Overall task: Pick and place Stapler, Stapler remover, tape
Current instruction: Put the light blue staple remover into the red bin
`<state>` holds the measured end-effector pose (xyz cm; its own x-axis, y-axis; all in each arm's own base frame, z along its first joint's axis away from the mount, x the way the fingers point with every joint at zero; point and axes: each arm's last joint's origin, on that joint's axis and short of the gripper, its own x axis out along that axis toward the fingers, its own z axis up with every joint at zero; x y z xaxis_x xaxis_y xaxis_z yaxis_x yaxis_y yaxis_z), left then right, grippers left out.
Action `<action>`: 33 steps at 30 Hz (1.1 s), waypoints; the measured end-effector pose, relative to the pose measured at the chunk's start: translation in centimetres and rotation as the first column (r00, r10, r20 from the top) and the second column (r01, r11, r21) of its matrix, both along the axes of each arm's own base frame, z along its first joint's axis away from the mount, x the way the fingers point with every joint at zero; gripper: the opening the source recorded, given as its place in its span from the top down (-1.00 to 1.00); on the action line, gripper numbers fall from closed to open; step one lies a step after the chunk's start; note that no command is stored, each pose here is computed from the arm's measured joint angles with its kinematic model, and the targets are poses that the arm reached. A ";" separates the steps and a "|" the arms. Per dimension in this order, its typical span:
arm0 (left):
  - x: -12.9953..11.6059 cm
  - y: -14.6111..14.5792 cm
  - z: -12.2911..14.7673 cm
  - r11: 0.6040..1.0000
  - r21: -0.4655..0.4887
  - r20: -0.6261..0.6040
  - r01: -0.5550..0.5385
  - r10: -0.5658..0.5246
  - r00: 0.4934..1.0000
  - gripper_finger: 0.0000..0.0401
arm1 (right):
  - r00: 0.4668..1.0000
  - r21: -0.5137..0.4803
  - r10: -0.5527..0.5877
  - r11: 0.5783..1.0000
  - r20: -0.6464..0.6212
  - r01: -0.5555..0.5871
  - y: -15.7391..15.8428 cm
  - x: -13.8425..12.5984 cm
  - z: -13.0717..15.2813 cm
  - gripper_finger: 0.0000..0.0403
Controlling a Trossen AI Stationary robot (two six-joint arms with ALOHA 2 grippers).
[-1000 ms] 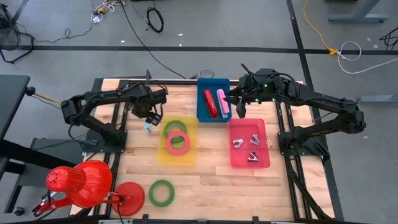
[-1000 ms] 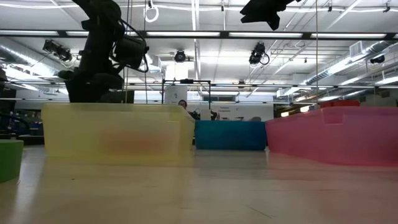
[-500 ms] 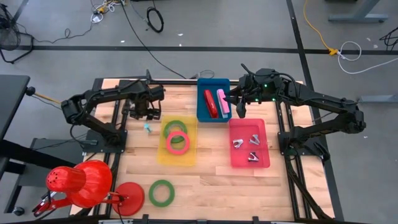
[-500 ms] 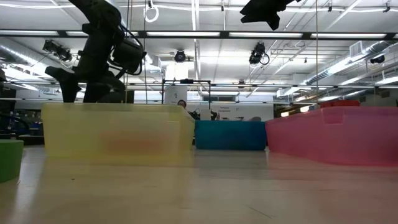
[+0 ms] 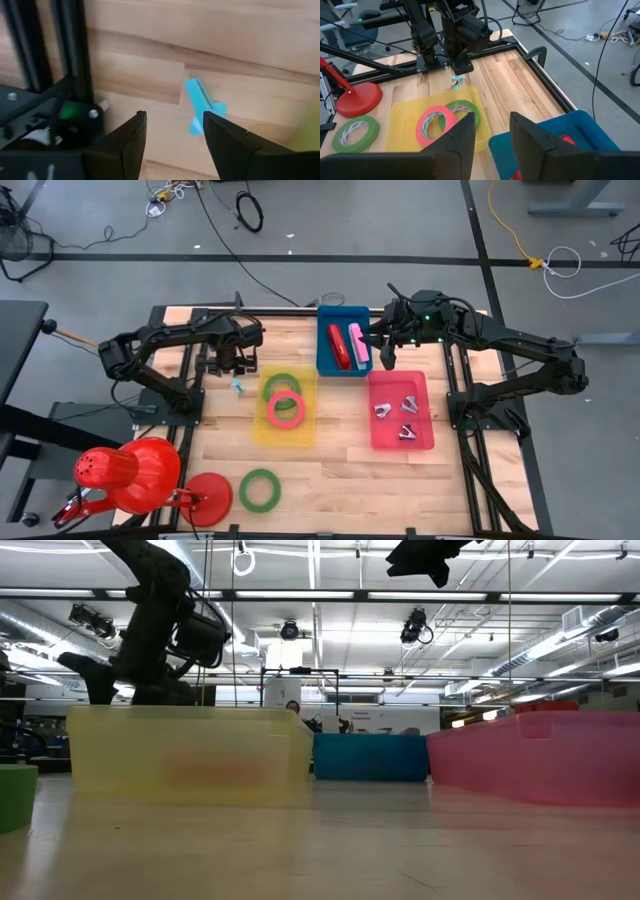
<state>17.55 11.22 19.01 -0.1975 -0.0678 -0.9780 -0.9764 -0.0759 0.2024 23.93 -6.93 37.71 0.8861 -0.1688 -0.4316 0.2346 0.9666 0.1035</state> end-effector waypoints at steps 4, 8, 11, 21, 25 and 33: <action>-0.1 0.1 -1.1 0.999 0.021 0.039 -0.042 0.041 0.998 0.00 | 1.000 0.000 0.000 1.000 0.000 0.000 0.0 0.0 0.0 0.40; 0.0 0.6 -1.6 0.991 0.063 0.074 -0.116 0.111 0.991 0.00 | 1.000 0.000 0.000 1.000 0.000 0.000 0.0 0.0 0.0 0.40; -0.3 0.6 -2.0 0.983 0.068 0.067 -0.169 0.164 0.984 0.00 | 1.000 0.000 0.000 1.000 0.000 0.000 0.0 0.0 0.0 0.40; -0.6 -0.2 -4.3 0.954 0.027 0.126 -0.299 0.293 0.948 0.00 | 1.000 -0.013 0.006 1.000 -0.003 -0.006 0.0 0.0 0.0 0.40; -0.6 -0.2 -4.4 0.951 0.023 0.132 -0.307 0.302 0.944 0.00 | 1.000 -0.026 0.013 1.000 -0.005 -0.013 0.0 0.0 0.0 0.40; -0.5 -0.3 -4.4 0.950 -0.010 0.144 -0.312 0.310 0.940 0.15 | 1.000 -0.027 0.013 1.000 -0.005 -0.013 0.0 0.0 0.0 0.40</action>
<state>17.03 10.92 14.65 -0.0278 -0.0909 -0.9955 -0.9223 -0.3817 0.0606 23.93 -6.94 37.70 0.8861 -0.1689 -0.4317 0.2225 0.9719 0.0763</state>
